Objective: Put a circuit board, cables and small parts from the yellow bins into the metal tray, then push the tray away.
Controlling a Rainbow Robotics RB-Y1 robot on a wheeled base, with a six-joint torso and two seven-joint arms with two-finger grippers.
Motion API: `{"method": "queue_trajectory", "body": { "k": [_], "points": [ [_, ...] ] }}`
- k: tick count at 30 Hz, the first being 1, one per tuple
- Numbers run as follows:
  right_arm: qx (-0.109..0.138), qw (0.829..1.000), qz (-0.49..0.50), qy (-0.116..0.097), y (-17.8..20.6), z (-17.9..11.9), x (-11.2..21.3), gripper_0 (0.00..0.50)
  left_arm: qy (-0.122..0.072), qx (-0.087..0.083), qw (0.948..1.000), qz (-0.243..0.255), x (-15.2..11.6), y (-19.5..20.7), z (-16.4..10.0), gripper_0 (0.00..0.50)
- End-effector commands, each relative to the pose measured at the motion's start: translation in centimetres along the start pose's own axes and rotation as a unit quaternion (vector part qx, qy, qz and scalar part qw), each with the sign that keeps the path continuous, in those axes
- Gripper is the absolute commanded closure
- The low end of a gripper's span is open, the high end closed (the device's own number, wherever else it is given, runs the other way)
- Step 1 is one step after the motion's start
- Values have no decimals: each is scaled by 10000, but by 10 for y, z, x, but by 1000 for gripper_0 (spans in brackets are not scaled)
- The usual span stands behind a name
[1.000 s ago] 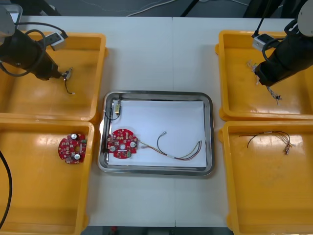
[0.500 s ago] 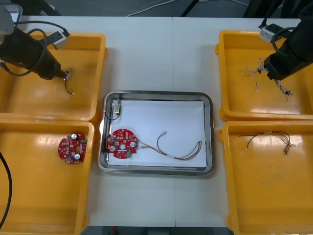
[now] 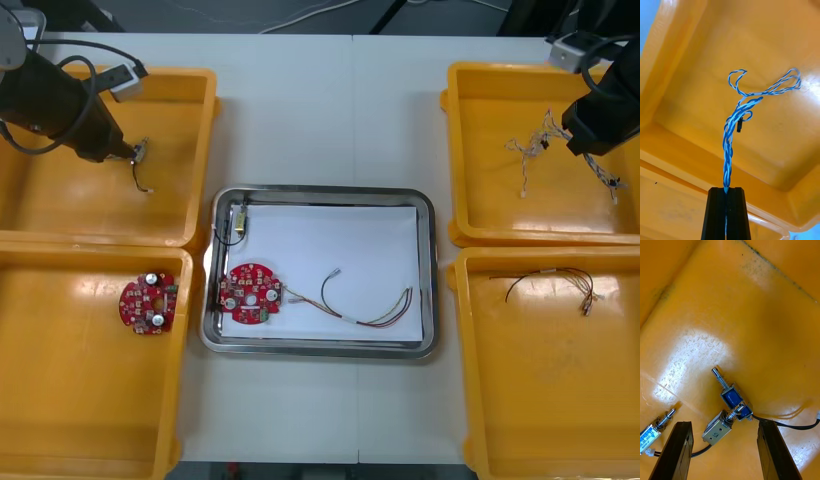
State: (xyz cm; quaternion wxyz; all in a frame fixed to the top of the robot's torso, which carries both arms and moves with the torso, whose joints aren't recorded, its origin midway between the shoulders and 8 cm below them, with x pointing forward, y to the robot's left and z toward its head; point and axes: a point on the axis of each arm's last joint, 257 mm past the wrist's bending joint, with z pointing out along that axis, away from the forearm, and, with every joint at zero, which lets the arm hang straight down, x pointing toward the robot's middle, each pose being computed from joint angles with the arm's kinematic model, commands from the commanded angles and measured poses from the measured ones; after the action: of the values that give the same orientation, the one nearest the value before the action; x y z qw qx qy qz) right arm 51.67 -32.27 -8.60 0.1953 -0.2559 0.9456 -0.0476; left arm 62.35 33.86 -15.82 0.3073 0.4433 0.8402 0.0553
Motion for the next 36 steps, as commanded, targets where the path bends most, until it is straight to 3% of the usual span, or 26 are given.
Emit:
{"method": "queue_trajectory", "body": {
  "k": [1, 8, 16, 26, 36],
  "points": [
    [327, 9979, -34, -551, -20, -52, -22, 500, 122, -208, 9970, 735, 9, 21, -22, 0],
    [317, 9967, -82, -746, -17, -68, -36, 500, 262, -235, 9951, 926, 7, 23, -25, 0],
    [431, 9935, -65, -1056, -22, -100, -55, 500, 383, -443, 9913, 1181, 5, 31, -21, 0],
    [254, 9926, -80, -1188, -23, -124, -50, 500, 410, -685, 9866, 1425, -1, 37, -11, 0],
    [358, 9906, -21, -1320, -32, -149, -51, 500, 560, -692, 9854, 1453, 11, 36, -5, 0]
  ]
}}
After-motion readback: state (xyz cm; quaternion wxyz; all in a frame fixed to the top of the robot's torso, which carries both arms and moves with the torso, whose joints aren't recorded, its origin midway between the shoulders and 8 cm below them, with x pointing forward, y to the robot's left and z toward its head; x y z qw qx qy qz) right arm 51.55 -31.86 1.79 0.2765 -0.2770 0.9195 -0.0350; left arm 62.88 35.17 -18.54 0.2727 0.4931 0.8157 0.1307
